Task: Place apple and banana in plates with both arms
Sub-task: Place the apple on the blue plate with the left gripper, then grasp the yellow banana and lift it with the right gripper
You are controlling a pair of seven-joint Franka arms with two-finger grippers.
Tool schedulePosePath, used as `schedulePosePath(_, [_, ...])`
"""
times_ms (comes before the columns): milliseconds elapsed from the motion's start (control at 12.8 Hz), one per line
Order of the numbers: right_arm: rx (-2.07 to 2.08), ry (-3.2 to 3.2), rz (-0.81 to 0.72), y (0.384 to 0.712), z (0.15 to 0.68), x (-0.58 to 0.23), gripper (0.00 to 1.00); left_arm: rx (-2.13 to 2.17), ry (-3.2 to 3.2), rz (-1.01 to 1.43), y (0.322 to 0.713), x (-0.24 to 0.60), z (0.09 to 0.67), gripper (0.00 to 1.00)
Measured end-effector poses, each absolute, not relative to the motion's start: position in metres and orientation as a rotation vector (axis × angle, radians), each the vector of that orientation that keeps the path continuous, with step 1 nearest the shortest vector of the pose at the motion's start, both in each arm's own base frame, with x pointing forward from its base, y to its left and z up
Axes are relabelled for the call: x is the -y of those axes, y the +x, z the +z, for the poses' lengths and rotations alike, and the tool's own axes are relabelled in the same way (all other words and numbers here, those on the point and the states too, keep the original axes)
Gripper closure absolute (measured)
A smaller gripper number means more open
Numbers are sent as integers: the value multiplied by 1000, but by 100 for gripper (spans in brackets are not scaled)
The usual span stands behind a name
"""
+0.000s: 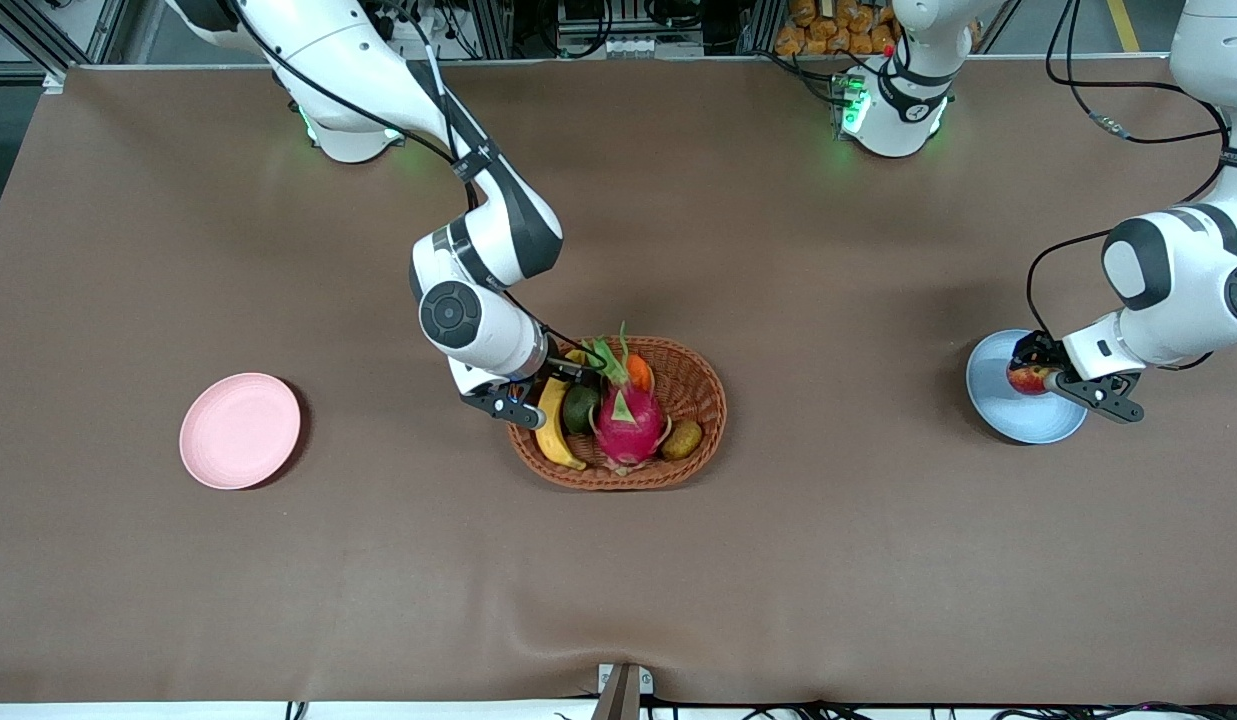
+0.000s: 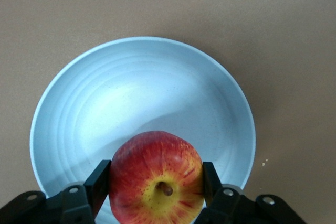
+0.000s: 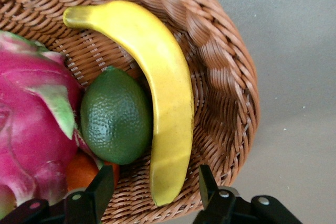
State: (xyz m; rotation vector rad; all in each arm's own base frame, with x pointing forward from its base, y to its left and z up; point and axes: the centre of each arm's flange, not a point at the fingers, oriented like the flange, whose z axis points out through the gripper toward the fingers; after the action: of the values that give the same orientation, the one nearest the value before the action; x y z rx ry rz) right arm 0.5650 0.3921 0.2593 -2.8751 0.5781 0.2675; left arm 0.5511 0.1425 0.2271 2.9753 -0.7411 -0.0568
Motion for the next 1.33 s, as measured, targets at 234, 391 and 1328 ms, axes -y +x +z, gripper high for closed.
schedulePosePath(234, [-558,-2899,267,563,254,-393,35,752,2966,-58,551,-142,218,26])
schedulePosePath(391, [-554,-2911,275,561,247,-394,40,755,2967,-50,551,-143,216,26])
schedulePosePath(1328, [-600,-2928,275,558,223,-398,46,799,2968,-62,603,-146,328,0])
